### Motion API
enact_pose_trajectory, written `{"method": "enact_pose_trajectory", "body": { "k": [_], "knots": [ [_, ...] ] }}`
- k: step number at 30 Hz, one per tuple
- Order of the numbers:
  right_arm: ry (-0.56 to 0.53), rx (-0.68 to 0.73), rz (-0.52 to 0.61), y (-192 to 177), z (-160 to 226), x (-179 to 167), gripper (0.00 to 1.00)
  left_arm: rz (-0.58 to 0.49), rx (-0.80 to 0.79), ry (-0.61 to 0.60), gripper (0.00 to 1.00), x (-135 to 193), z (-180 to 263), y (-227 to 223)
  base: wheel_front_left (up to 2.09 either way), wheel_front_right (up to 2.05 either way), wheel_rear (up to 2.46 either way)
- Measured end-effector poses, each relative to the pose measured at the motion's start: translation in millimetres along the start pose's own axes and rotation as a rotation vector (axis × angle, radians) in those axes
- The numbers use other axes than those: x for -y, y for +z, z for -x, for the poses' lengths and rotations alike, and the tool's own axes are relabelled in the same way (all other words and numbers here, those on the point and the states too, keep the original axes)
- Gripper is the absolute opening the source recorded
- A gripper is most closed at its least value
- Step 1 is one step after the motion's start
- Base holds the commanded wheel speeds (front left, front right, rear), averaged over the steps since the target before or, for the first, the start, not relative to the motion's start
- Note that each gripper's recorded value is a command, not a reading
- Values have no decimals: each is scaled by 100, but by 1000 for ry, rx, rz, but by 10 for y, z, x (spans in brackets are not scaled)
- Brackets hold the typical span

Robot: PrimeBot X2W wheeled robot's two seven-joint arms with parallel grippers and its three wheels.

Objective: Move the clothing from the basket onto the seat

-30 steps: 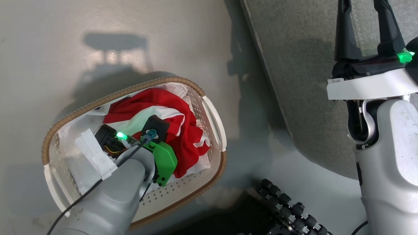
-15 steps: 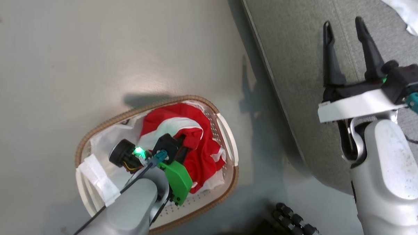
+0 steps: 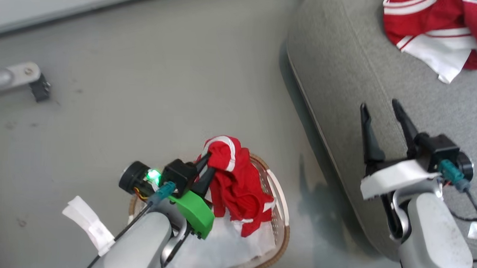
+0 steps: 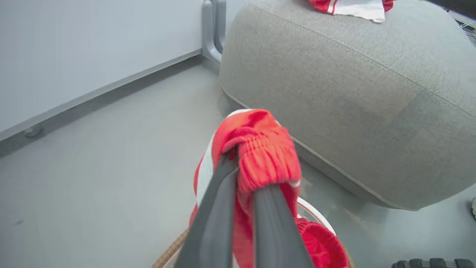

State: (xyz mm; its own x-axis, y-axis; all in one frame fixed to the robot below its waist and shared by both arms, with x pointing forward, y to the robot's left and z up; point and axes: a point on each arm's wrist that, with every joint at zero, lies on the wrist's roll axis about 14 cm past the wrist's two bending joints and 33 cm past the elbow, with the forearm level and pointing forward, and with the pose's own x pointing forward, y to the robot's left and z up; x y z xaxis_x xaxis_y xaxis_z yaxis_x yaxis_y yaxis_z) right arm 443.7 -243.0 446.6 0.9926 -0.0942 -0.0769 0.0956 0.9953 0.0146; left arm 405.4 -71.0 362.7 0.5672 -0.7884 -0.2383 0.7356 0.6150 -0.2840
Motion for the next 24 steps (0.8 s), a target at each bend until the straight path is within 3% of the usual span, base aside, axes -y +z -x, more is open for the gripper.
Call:
{"method": "enact_pose_trajectory", "body": {
  "k": [18,24],
  "knots": [
    [146,142,-18,573,580,-501,100,-495,406,96,0,10,719,2251,0,0,0],
    [205,195,-11,762,636,-694,100,-591,518,134,0,104,980,2875,0,0,0]
  ]
}}
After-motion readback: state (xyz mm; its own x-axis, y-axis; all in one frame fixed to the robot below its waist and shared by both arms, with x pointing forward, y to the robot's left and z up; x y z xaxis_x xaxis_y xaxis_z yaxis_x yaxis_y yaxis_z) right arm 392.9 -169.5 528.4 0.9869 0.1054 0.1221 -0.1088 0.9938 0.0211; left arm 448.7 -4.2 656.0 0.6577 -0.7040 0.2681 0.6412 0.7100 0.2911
